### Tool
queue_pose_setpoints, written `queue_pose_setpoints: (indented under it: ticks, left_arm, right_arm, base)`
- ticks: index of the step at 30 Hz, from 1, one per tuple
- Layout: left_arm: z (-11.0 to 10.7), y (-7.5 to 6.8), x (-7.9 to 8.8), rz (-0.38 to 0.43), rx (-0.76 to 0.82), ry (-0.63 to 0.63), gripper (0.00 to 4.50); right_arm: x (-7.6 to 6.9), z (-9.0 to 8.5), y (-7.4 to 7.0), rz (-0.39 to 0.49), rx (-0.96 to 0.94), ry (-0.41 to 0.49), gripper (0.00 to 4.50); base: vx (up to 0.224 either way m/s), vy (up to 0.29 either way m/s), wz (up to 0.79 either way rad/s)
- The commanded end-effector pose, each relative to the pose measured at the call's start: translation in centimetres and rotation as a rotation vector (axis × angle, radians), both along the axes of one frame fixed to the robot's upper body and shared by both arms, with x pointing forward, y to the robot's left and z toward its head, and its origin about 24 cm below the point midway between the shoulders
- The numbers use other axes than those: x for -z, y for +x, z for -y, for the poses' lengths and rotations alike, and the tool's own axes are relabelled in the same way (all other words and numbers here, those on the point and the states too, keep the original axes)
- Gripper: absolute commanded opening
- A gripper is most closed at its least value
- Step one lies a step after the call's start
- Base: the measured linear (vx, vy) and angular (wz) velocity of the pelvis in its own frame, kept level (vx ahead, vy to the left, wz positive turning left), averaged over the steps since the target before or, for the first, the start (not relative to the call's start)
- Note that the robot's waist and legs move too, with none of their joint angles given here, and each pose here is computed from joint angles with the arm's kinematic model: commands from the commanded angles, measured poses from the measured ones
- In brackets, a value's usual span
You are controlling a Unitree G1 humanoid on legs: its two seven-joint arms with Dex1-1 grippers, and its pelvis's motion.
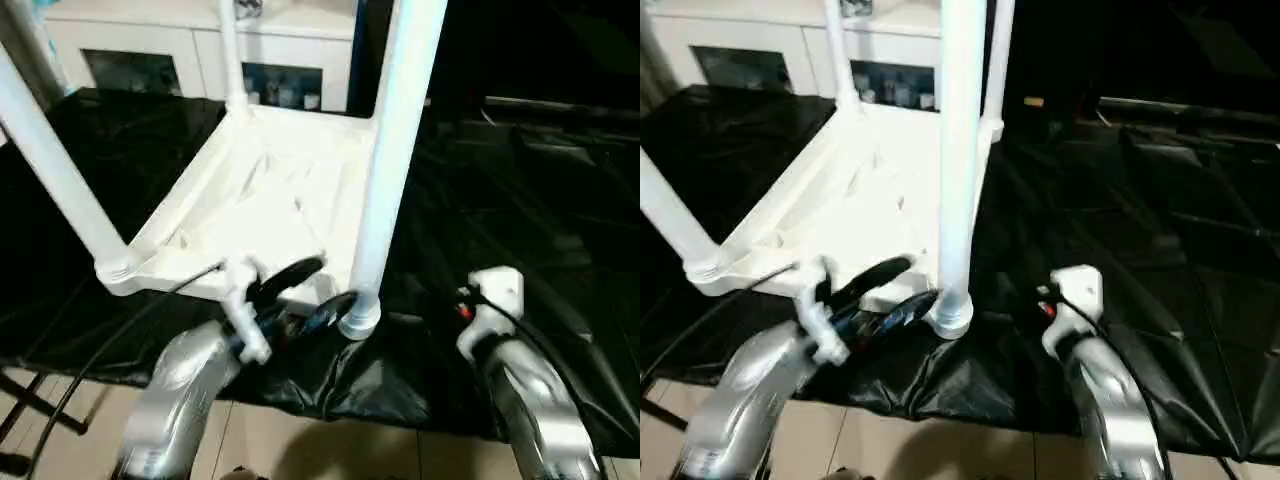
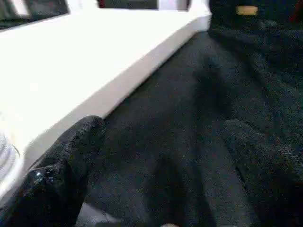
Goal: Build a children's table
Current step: Rotate table base
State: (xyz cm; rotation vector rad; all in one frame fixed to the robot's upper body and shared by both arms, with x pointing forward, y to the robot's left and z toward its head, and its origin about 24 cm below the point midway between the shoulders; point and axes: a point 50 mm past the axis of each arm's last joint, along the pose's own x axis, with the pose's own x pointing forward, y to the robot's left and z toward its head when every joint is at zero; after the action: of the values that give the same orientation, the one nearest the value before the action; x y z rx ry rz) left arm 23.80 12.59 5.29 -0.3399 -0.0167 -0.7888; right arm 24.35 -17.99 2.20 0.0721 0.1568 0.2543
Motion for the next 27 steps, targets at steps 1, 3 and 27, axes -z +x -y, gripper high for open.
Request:
queue_pose_setpoints:
  ticks: [1,3,27]
  left_arm:
    - [-1.8,0.0,0.5,-0.017,-0.193,0.052,4.5]
    - [-2.5,-0.5,1.3,-0.046,-0.29,0.098,4.5]
    - [-4.1,2.8,-0.3,-0.027,-0.605,0.36,4.5]
  right_arm:
    - [-0.2,0.5,-0.8,-0.01,0.045,-0.015,4.45]
    - [0.1,0.6,-1.6,-0.023,0.059,-0.015,4.45]
    - [-1.1,-0.5,-1.8,-0.048,0.157,-0.096,4.45]
  base:
    - [0.0,0.0,0.0]
    - [0.0,0.0,0.0]
    - [0.0,0.0,0.0]
